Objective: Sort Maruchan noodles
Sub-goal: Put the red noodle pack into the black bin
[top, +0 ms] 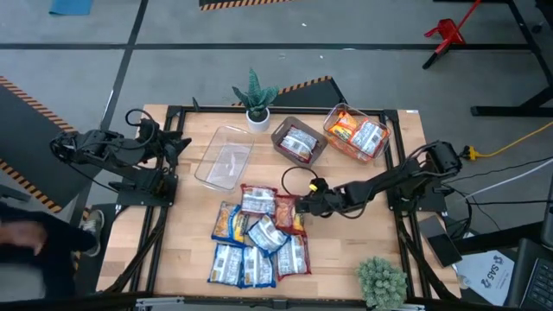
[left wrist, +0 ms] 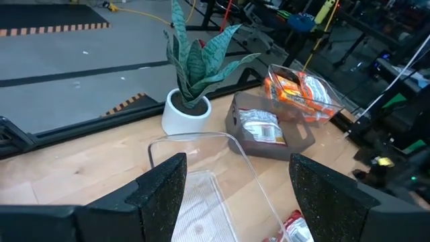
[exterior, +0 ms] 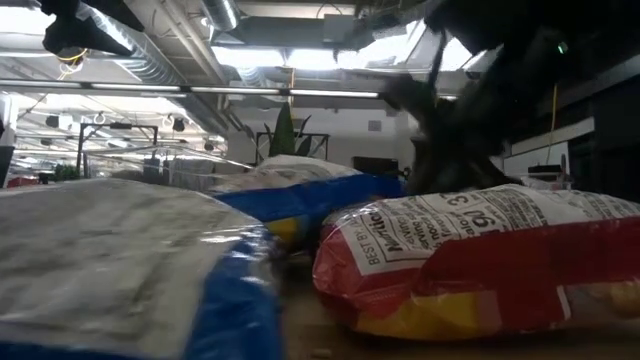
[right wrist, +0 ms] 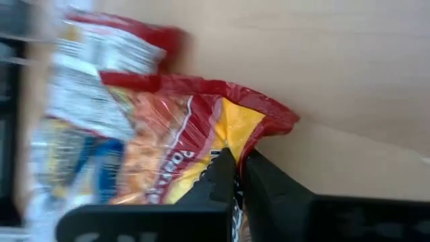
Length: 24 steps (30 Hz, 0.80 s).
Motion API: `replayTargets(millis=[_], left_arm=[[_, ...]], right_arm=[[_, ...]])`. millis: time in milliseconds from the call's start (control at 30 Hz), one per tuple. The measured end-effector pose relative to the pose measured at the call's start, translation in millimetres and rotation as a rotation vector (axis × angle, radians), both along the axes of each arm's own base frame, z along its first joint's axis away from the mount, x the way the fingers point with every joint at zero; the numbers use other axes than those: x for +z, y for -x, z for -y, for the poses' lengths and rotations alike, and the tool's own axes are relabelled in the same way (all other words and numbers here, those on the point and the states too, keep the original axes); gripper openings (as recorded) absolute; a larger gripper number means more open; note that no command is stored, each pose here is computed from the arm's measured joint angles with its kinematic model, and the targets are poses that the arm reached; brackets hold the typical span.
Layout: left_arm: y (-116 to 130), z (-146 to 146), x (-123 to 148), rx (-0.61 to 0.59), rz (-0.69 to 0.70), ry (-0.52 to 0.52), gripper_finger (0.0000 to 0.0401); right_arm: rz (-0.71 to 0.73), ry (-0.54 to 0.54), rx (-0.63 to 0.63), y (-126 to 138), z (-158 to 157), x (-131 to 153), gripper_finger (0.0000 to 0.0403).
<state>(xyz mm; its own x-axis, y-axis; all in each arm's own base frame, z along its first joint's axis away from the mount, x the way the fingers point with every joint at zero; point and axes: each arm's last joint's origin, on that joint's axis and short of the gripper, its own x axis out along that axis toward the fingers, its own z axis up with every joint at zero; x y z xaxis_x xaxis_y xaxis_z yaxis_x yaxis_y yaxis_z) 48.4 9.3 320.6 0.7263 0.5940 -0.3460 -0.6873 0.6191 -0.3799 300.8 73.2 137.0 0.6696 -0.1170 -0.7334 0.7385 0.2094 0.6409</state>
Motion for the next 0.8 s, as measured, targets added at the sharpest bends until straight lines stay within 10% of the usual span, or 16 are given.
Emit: replayTargets(millis=[433,800], left_arm=[[0.0,0.0,-0.2,-0.002,-0.005,-0.002,0.0258],[0.8,-0.1,-1.7,-0.038,-0.072,-0.061,0.0258]], right_arm=[[0.03,0.179,-0.128,-7.2,36.6,90.0,0.0001],[-0.101,0.37,0.097,-5.6,173.2,168.6,0.0]])
